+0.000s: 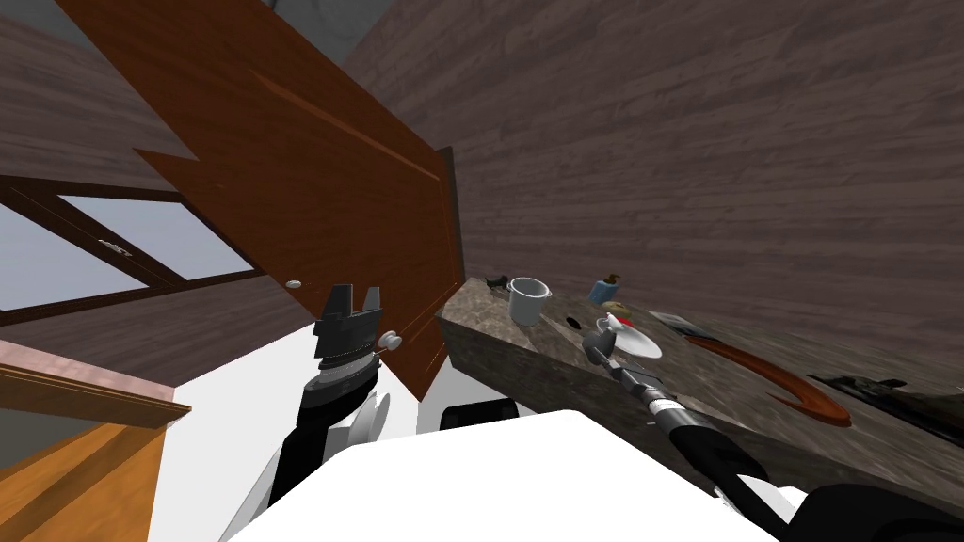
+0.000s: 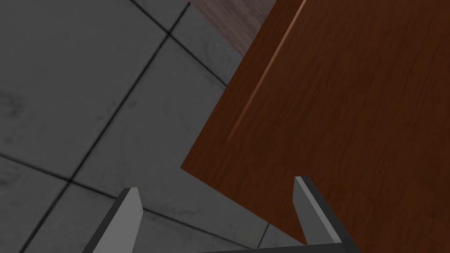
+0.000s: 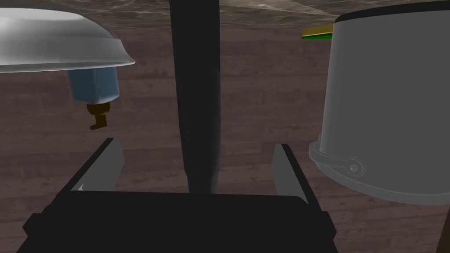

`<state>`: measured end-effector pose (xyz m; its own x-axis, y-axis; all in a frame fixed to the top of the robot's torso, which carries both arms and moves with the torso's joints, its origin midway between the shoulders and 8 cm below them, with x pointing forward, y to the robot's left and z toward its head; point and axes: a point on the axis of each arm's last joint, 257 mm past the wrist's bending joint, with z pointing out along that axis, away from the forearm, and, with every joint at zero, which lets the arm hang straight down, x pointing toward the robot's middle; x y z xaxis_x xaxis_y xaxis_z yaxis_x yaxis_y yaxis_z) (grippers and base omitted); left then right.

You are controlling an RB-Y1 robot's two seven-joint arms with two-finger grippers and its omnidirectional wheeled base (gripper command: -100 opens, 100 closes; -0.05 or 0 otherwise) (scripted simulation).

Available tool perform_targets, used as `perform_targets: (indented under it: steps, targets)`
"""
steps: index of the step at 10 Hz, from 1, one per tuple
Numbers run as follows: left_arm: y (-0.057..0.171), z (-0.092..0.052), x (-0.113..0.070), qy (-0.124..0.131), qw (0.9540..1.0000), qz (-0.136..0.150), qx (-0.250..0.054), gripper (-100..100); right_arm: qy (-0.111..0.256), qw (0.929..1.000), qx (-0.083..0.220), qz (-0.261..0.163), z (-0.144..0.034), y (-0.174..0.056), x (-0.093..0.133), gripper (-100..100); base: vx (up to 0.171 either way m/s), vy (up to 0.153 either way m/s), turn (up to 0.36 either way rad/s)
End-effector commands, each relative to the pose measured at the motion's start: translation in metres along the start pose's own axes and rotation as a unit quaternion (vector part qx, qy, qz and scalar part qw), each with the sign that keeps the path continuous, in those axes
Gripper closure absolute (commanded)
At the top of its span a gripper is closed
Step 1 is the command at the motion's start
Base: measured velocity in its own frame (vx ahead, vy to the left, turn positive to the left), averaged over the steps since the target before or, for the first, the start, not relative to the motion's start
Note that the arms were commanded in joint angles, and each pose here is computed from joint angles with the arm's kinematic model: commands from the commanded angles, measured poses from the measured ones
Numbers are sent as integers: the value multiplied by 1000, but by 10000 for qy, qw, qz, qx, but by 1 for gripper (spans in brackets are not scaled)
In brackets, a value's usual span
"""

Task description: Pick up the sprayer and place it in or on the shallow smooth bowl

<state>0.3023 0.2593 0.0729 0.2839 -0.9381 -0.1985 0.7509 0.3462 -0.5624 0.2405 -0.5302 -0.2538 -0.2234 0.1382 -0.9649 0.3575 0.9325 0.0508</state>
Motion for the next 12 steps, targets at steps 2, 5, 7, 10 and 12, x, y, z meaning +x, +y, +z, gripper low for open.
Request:
perform_targets:
  steps: [2, 5, 7, 10, 12]
  targets:
    - [0, 0, 0, 0, 10000, 0, 0, 0, -57, 9992, 350, -202, 1, -33, -15, -100, 61, 105, 8]
    - [0, 0, 0, 0, 10000, 0, 0, 0, -71, 9989, 397, -222, -1, -39, -18, 0, 33, 47, 2]
    - [0, 0, 0, 0, 10000, 0, 0, 0, -72, 9990, 394, -221, -1, -39, -18, 100, 0, 0, 0]
    - [0, 0, 0, 0, 10000, 0, 0, 0, -75, 9990, 394, -221, -1, -39, -18, 100, 0, 0, 0]
    - [0, 0, 0, 0, 10000, 0, 0, 0, -74, 9989, 395, -221, -1, -39, -18, 0, 0, 0, 0]
